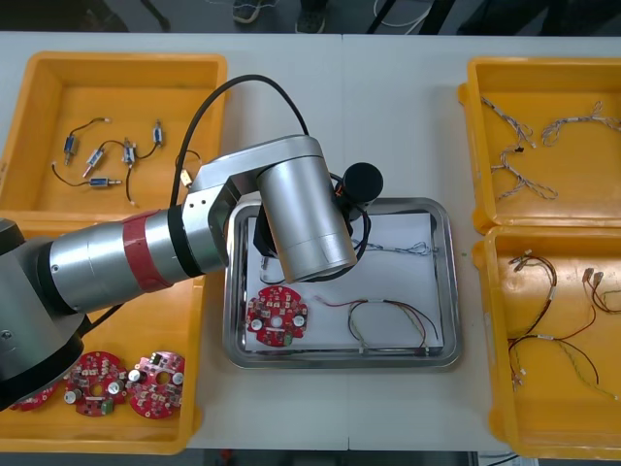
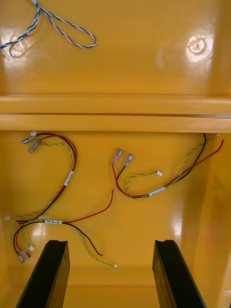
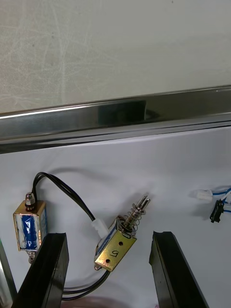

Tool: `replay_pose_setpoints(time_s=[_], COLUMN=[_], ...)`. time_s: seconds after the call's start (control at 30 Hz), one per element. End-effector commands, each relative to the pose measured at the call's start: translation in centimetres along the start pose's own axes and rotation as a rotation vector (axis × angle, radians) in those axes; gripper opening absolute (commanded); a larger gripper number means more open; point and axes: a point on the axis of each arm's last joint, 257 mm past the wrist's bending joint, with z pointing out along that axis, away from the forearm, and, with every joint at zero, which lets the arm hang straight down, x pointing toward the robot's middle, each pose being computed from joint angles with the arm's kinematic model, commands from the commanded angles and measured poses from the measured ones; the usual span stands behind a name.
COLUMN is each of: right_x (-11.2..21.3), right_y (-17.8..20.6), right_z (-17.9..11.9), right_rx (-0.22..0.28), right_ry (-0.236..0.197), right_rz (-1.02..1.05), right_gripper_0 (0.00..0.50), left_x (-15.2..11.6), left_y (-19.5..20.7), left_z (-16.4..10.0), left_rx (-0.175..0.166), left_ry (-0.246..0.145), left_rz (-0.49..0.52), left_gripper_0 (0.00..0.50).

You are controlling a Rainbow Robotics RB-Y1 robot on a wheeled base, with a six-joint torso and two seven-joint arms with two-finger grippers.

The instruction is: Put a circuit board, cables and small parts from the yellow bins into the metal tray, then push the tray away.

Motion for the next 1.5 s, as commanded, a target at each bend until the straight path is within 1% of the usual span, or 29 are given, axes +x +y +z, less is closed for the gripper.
replay_pose_setpoints(time_s=[0.03,0.13,0.27,0.3,0.37,0.47,0.53,0.6,0.63,0.7,0.77,0.8,0.83,0.87,0.9,0.93,1.0,1.1,1.17,1.27,1.37,1.5], right_x=[0.4,0.4,0.4,0.4,0.4,0.4,0.4,0.4,1.9,2.2,2.1,2.0,2.0,2.0,2.0,1.9,2.0,1.9,1.7,1.8,2.6,3.4], right_y=[1.0,1.0,1.0,1.0,1.0,1.0,1.0,1.0,1.5,1.6,1.7,1.6,1.6,1.7,1.8,1.8,2.1,2.6,3.3,4.4,6.7,8.7], right_z=[0.1,0.1,0.1,0.1,0.1,0.1,0.1,0.1,1.4,1.5,1.4,1.3,1.3,1.2,1.2,1.1,1.0,0.7,0.2,-0.1,-0.5,-1.1], right_rx=[-0.010,-0.010,-0.010,-0.010,-0.010,-0.010,-0.010,-0.010,-0.037,-0.042,-0.040,-0.038,-0.036,-0.037,-0.037,-0.036,-0.033,-0.030,-0.024,-0.026,-0.065,-0.093], right_ry=[0.003,0.003,0.003,0.003,0.003,0.003,0.003,0.003,0.039,0.043,0.041,0.041,0.041,0.043,0.045,0.045,0.049,0.048,0.044,0.048,0.069,0.081], right_rz=[0.009,0.009,0.009,0.009,0.009,0.009,0.009,0.009,0.030,0.033,0.027,0.023,0.021,0.013,0.005,-0.002,-0.027,-0.058,-0.108,-0.164,-0.262,-0.354], right_gripper_0=[0.500,0.500,0.500,0.500,0.500,0.500,0.500,0.500,0.500,0.500,0.500,0.500,0.500,0.500,0.500,0.500,0.500,0.500,0.500,0.500,0.500,0.500], left_x=[0.6,0.2,-0.8,-1.0,-1.4,-1.9,-2.2,-2.7,-2.8,-3.2,-3.7,-3.9,-4.0,-4.1,-4.4,-4.6,-5.0,-5.3,-5.6,-5.8,-5.6,-5.4], left_y=[-1.7,-1.5,-1.1,-0.9,-0.1,1.0,1.6,2.5,2.8,4.2,5.4,6.4,6.8,7.6,7.9,8.1,8.9,10.0,11.4,12.8,15.4,17.8], left_z=[-0.2,-0.5,-1.7,-1.9,-3.0,-4.5,-5.5,-6.7,-7.0,-8.4,-9.7,-10.5,-10.9,-11.6,-12.4,-12.7,-13.8,-14.7,-15.7,-16.5,-17.2,-17.4], left_rx=[0.029,0.030,0.044,0.042,0.035,0.032,0.040,0.046,0.048,0.050,0.052,0.049,0.048,0.051,0.071,0.078,0.106,0.118,0.135,0.141,0.143,0.134], left_ry=[-0.002,-0.002,0.005,0.007,0.021,0.038,0.045,0.043,0.044,0.044,0.031,0.028,0.030,0.038,0.038,0.036,0.037,0.038,0.038,0.034,0.031,0.017], left_rz=[-0.057,-0.073,-0.094,-0.094,-0.073,-0.068,-0.079,-0.082,-0.086,-0.091,-0.091,-0.095,-0.095,-0.100,-0.103,-0.106,-0.089,-0.068,-0.082,-0.089,-0.088,-0.076], left_gripper_0=[0.500,0.500,0.500,0.500,0.500,0.500,0.500,0.500,0.500,0.500,0.500,0.500,0.500,0.500,0.500,0.500,0.500,0.500,0.500,0.500,0.500,0.500])
